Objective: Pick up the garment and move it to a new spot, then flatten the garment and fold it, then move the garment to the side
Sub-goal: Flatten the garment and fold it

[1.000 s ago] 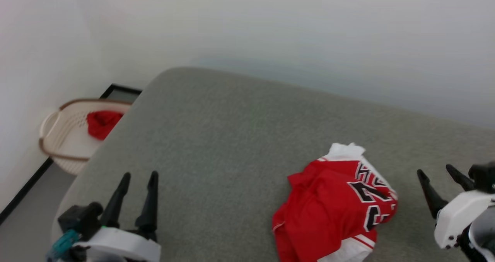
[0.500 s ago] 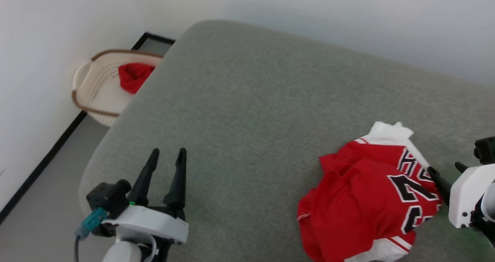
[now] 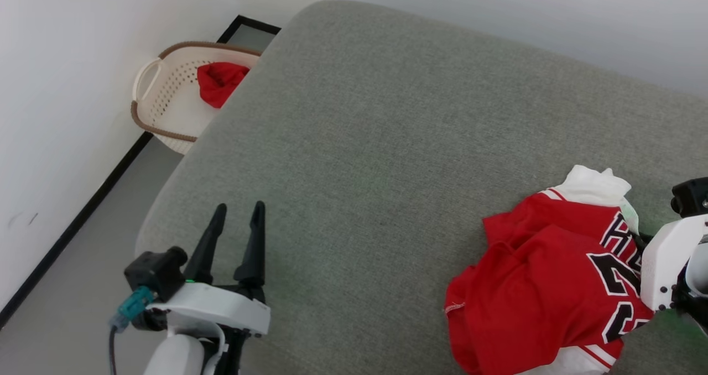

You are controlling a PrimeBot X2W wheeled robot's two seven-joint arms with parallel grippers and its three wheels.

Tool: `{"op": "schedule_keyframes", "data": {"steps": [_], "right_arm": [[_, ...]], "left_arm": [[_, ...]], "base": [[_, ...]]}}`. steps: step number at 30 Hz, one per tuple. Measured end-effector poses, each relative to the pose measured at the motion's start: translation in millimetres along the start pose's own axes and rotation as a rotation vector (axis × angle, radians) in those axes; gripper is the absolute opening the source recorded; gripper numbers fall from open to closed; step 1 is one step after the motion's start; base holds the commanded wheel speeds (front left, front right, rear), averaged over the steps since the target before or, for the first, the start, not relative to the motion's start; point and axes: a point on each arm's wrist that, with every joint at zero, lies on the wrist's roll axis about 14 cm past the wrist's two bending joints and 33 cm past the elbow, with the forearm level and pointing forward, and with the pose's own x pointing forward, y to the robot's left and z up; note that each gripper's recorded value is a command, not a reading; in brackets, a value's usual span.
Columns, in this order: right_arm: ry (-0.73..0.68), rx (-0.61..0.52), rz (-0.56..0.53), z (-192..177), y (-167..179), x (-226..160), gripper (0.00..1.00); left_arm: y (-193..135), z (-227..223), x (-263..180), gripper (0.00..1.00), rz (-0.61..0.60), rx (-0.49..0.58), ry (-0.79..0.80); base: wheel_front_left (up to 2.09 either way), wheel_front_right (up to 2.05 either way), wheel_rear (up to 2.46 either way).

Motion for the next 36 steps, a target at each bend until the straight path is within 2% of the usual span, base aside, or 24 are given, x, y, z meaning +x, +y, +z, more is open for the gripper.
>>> {"op": "schedule_keyframes", "data": {"steps": [7, 15, 21, 26, 30, 33, 35, 36], "right_arm": [[-0.064, 0.036, -0.075, 14, -28, -21, 0.0], [-0.169, 0.107, -0.216, 23, -78, -73, 0.0], [-0.171, 0.18, -0.338, -13, -110, -119, 0.0], [-0.138, 0.27, -0.439, -66, -128, -157, 0.0], [-0.098, 0.343, -0.483, -110, -125, -175, 0.0], [-0.102, 0.382, -0.5, -126, -120, -182, 0.0], [-0.112, 0.378, -0.512, -129, -118, -185, 0.77], [-0.121, 0.383, -0.517, -129, -117, -187, 1.0]], "left_arm": [[1, 1, 1, 1.0, -0.013, -0.001, -0.002], [-9, 3, 5, 1.0, -0.064, -0.008, -0.012], [-23, 4, 7, 1.0, -0.123, -0.011, -0.015], [-37, 4, 8, 1.0, -0.177, -0.015, -0.014], [-45, 5, 9, 1.0, -0.212, -0.018, -0.017], [-54, 5, 10, 1.0, -0.241, -0.022, -0.016], [-58, 4, 11, 1.0, -0.254, -0.029, -0.014], [-61, 3, 11, 1.0, -0.265, -0.025, -0.009]], "base": [[0.0, 0.0, 0.0], [0.0, 0.0, 0.0], [0.0, 0.0, 0.0], [0.0, 0.0, 0.0], [0.0, 0.0, 0.0], [0.0, 0.0, 0.0], [0.0, 0.0, 0.0], [0.0, 0.0, 0.0]]}}
